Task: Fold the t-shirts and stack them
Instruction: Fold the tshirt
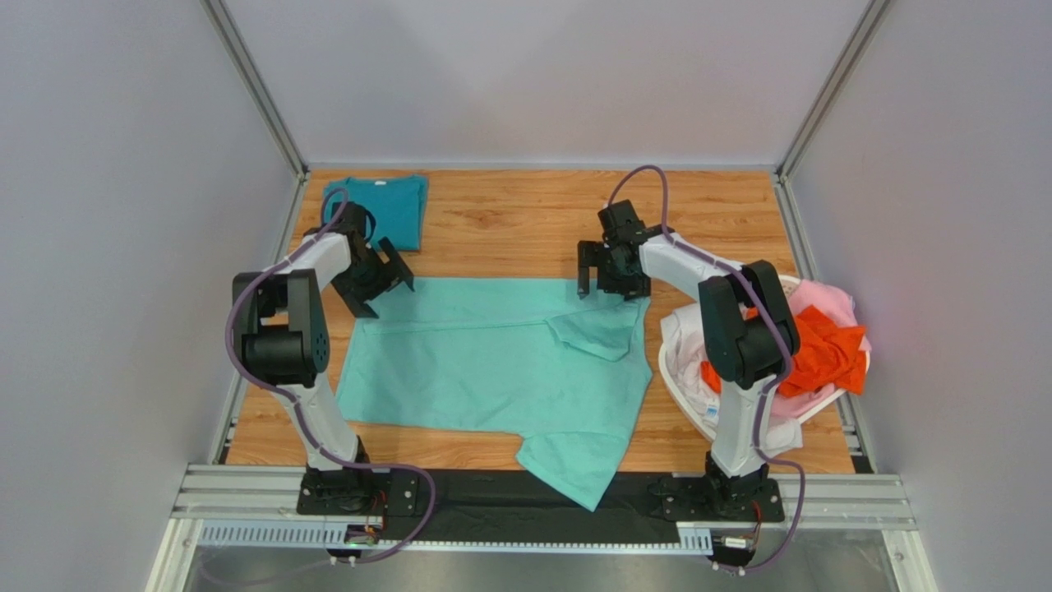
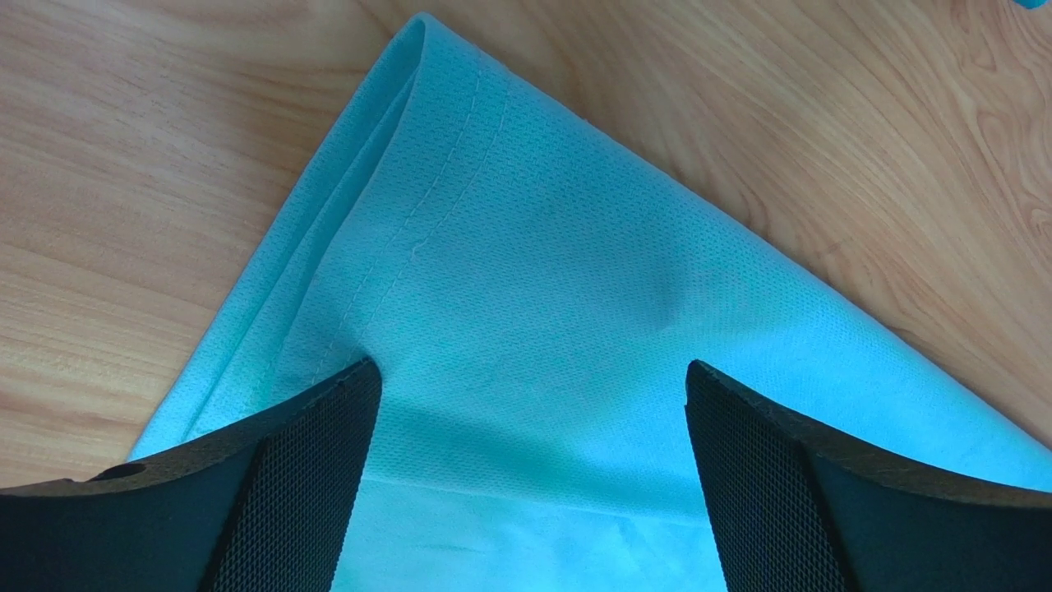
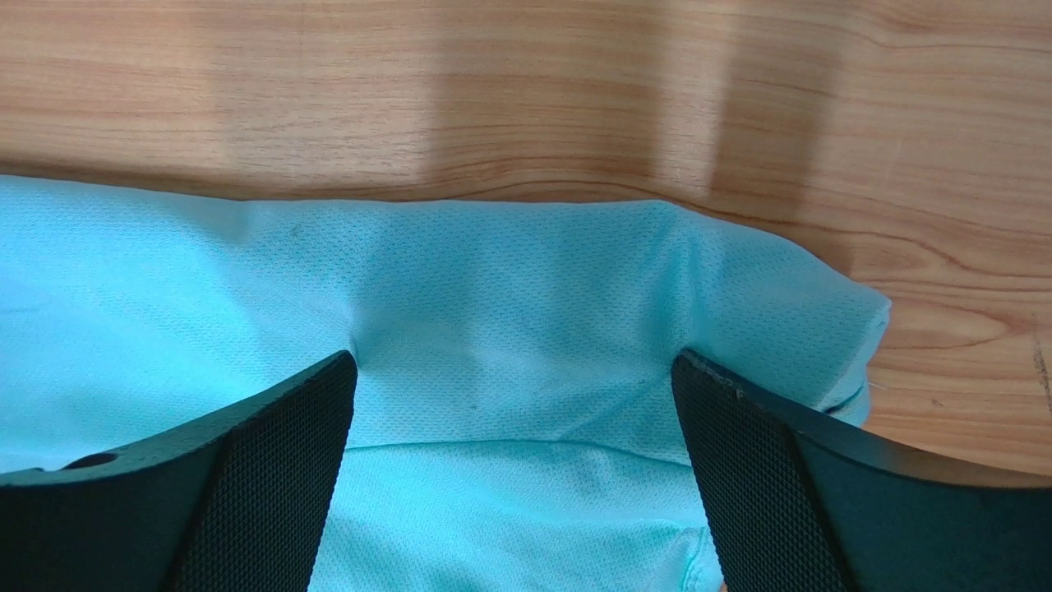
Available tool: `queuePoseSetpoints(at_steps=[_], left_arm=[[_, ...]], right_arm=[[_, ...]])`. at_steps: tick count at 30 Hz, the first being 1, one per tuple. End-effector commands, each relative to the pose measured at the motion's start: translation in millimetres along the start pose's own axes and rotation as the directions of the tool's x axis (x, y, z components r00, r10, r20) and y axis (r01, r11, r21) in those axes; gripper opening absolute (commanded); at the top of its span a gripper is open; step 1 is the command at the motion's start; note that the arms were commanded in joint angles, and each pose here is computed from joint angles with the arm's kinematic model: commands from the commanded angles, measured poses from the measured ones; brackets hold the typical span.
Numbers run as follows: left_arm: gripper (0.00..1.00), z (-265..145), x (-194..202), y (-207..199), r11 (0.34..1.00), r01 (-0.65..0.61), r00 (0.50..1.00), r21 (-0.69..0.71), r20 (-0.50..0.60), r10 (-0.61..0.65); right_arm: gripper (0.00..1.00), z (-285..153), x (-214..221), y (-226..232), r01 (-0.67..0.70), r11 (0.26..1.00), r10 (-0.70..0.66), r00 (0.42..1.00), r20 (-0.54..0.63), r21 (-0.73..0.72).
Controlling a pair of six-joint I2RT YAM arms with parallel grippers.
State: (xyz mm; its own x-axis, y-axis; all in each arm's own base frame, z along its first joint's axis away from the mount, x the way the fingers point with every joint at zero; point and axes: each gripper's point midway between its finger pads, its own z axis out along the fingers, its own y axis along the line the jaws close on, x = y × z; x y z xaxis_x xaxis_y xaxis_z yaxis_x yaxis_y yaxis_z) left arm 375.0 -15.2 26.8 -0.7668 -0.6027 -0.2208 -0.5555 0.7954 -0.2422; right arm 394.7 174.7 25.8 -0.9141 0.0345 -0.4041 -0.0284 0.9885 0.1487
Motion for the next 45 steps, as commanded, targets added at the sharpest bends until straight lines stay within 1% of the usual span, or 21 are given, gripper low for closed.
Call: queuePoseSetpoints(at_steps=[1,5,12,19,22,23,25,26,29,30,33,34,35,36,37,39,40,41,42,43,45], left_arm=[[1.0,14.4,2.4,0.3,1.0,0.004,0.999,-0.013,-0.042,-0.005],[1.0,16.6,-9.5,-3.7,0.999,0.019,1.0,-0.03,-0.024,-0.019],[1.0,25.9,-27.3,-6.1,0.997,0.038,0.999,-0.07,-0.006,-0.039],[1.0,24.8,-38.4,-12.5,0.997,0.035,0.999,-0.068,0.005,-0.035],[1.0,9.6,-45.4,-15.3,0.998,0.03,0.999,-0.061,0.04,-0.027],[1.0,4.2,-46.8,-15.8,0.998,0.028,0.999,-0.061,0.048,-0.025],[1.0,-16.4,-50.8,-20.5,0.999,0.024,0.996,-0.04,0.082,-0.02],[1.0,-31.5,-53.2,-22.8,1.0,0.02,0.994,-0.021,0.11,-0.018],[1.0,-52.0,-49.0,-12.1,0.998,0.023,0.988,-0.053,0.155,-0.015],[1.0,-69.1,-51.5,-9.0,0.998,0.03,0.98,-0.054,0.2,-0.019],[1.0,-90.8,-34.3,9.2,0.995,0.057,0.973,-0.086,0.23,-0.035],[1.0,-87.6,-20.2,21.1,0.992,0.064,0.977,-0.112,0.212,-0.04],[1.0,-101.3,-15.3,25.7,0.992,0.077,0.969,-0.102,0.24,-0.05],[1.0,-104.0,-7.8,34.5,0.987,0.102,0.966,-0.122,0.247,-0.069],[1.0,-105.8,1.1,40.6,0.985,0.115,0.965,-0.126,0.248,-0.08],[1.0,-109.5,28.6,59.7,0.98,0.144,0.963,-0.136,0.246,-0.107],[1.0,-101.1,48.5,75.1,0.972,0.164,0.967,-0.167,0.223,-0.125],[1.0,-110.6,53.7,81.0,0.971,0.181,0.956,-0.153,0.259,-0.138],[1.0,-110.9,62.2,93.0,0.963,0.198,0.952,-0.184,0.27,-0.144],[1.0,-104.2,78.5,106.7,0.945,0.247,0.947,-0.214,0.259,-0.189],[1.0,-105.4,91.6,111.7,0.941,0.279,0.938,-0.189,0.264,-0.225]], right_arm=[[1.0,13.5,3.2,4.3,-0.027,0.999,0.026,0.999,-0.031,-0.046],[1.0,21.9,-7.2,-1.3,-0.057,0.997,0.055,0.998,-0.035,-0.058],[1.0,36.6,-26.2,5.8,-0.038,0.995,0.036,0.999,-0.027,-0.096],[1.0,30.9,-43.9,5.0,-0.036,0.996,0.038,0.999,0.015,-0.08],[1.0,16.7,-52.9,8.1,-0.016,0.996,0.02,0.999,0.041,-0.088],[1.0,5.1,-59.5,10.9,-0.009,0.995,0.015,0.998,0.066,-0.096],[1.0,-10.0,-65.8,13.9,0.011,0.994,-0.001,0.996,0.094,-0.108],[1.0,-26.0,-72.2,16.3,0.015,0.993,0.0,0.992,0.127,-0.119],[1.0,-48.2,-73.9,20.1,0.039,0.991,-0.017,0.986,0.168,-0.128],[1.0,-56.6,-66.1,18.8,0.047,0.991,-0.025,0.985,0.171,-0.123],[1.0,-73.9,-41.9,16.9,0.064,0.994,-0.047,0.982,0.185,-0.087],[1.0,-75.7,-32.9,18.8,0.072,0.995,-0.057,0.98,0.188,-0.074],[1.0,-78.9,-27.2,17.7,0.064,0.996,-0.051,0.98,0.193,-0.064],[1.0,-77.0,-10.1,14.4,0.066,0.996,-0.055,0.983,0.172,-0.057],[1.0,-89.4,-5.4,22.6,0.084,0.994,-0.067,0.978,0.196,-0.077],[1.0,-97.3,6.5,26.8,0.087,0.992,-0.068,0.976,0.206,-0.086],[1.0,-102.9,17.5,28.1,0.096,0.992,-0.076,0.974,0.213,-0.085],[1.0,-104.2,24.3,29.1,0.099,0.991,-0.078,0.975,0.21,-0.089],[1.0,-106.0,30.0,30.6,0.096,0.991,-0.073,0.975,0.209,-0.097],[1.0,-104.2,42.5,32.5,0.111,0.988,-0.089,0.977,0.194,-0.105],[1.0,-109.4,48.8,36.8,0.118,0.985,-0.091,0.975,0.203,-0.126]])
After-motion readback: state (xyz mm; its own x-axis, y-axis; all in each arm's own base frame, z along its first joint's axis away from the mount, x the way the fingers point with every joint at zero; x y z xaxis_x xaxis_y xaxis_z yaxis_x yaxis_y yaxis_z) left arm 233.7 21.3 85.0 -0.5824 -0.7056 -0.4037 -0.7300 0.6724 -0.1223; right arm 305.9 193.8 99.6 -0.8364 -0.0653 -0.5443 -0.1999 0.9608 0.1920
